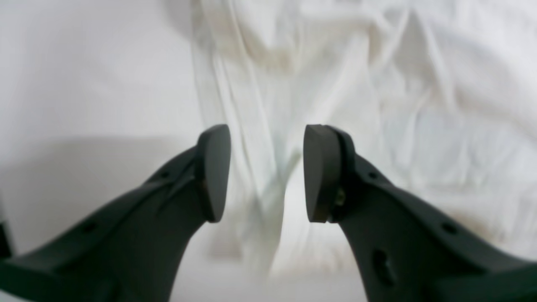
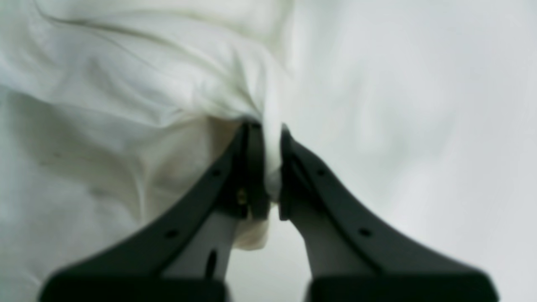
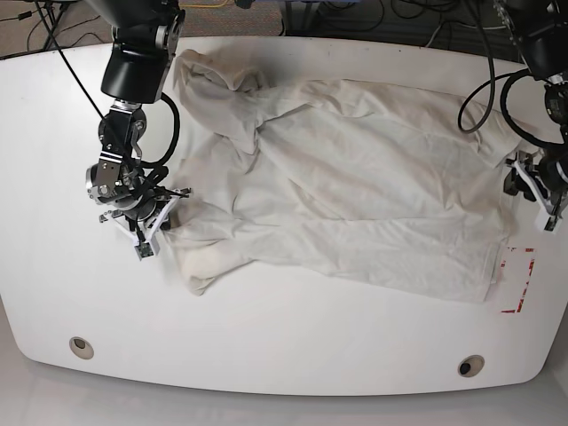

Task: Layout the t-shirt on the table in an organized manner, then fold the t-shirt properly
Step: 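Grasp the shirt hem with the right gripper and the opposite edge with the left, then pull the held edges apart with both grippers to straighten the shirt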

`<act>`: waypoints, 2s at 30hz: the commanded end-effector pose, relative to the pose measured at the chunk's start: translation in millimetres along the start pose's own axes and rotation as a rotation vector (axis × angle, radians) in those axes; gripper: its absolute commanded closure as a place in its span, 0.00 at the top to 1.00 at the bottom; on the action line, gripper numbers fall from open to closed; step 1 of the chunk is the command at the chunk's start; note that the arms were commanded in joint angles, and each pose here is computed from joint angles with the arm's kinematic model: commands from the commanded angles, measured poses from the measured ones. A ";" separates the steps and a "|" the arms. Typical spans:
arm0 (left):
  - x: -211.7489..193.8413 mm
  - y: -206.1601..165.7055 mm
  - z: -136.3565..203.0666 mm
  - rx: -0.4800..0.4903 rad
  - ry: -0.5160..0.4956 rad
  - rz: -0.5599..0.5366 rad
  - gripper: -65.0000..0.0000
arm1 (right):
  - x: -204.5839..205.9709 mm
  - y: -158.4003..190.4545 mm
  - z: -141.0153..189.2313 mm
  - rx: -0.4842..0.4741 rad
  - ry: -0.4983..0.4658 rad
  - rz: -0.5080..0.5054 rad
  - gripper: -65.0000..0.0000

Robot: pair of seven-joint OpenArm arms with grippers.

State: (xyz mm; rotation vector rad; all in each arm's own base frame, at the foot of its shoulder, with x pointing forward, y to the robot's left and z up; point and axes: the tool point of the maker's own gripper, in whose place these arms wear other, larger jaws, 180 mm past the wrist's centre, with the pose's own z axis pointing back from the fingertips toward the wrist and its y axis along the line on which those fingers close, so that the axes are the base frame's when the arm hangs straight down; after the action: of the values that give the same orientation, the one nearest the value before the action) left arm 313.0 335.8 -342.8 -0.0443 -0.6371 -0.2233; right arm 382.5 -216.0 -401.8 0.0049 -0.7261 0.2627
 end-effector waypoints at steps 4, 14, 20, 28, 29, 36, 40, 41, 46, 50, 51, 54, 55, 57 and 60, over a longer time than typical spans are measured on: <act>40.1 0.6 -13.1 -0.002 -0.117 0.037 0.42 | 23.1 -31.6 13.3 -0.061 -0.060 0.033 0.04; 104.8 -1.6 -43.6 -0.018 -0.267 0.111 0.42 | 27.1 -53.7 20.9 -0.102 -0.061 0.056 0.04; 124.2 11.0 -54.1 0.001 -0.320 0.188 0.42 | 27.7 -68.2 26.5 -0.130 -0.057 0.069 0.04; 122.8 38.6 -69.5 0.055 -0.355 0.277 0.42 | 24.5 -87.8 35.1 -0.167 -0.044 0.085 0.04; 120.2 40.0 -72.3 0.053 -0.351 0.287 0.42 | 24.3 -89.8 36.0 -0.171 -0.043 0.087 0.04; 107.6 44.9 -90.0 0.036 -0.339 0.350 0.42 | 11.1 -102.6 43.6 -0.195 -0.027 0.074 0.04; 101.0 41.9 -96.4 0.027 -0.332 0.365 0.42 | 5.5 -103.8 45.6 -0.184 -0.022 0.072 0.04; 99.3 40.2 -98.2 0.023 -0.328 0.370 0.42 | 4.5 -102.0 45.4 -0.173 -0.020 0.081 0.04; 100.4 21.1 -108.9 -0.011 -0.313 0.355 0.42 | -5.3 -93.8 45.9 -0.152 -0.005 0.104 0.04; 100.2 1.9 -118.8 -0.041 -0.290 0.327 0.42 | -1.9 -80.2 42.9 -0.132 -0.021 0.106 0.04; 100.5 -4.3 -121.7 -0.051 -0.284 0.319 0.42 | -0.8 -78.3 43.4 -0.132 -0.025 0.109 0.04; 101.7 -22.5 -129.8 -0.083 -0.276 0.312 0.42 | -4.4 -74.3 45.3 -0.131 -0.023 0.119 0.04; 102.6 -28.1 -132.0 -0.092 -0.275 0.310 0.42 | -4.6 -73.6 46.5 -0.133 -0.025 0.124 0.04; 103.9 -35.9 -135.0 -0.106 -0.274 0.312 0.42 | -4.1 -70.6 47.2 -0.129 -0.030 0.126 0.04; 105.1 -42.5 -137.5 -0.117 -0.274 0.315 0.42 | -2.2 -63.2 45.5 -0.121 -0.041 0.118 0.04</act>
State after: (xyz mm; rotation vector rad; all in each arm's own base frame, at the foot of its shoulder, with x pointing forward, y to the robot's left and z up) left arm 454.8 255.5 -407.7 -0.2957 -0.8455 0.0607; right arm 353.6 -281.8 -382.3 -0.1350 -0.7203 0.3303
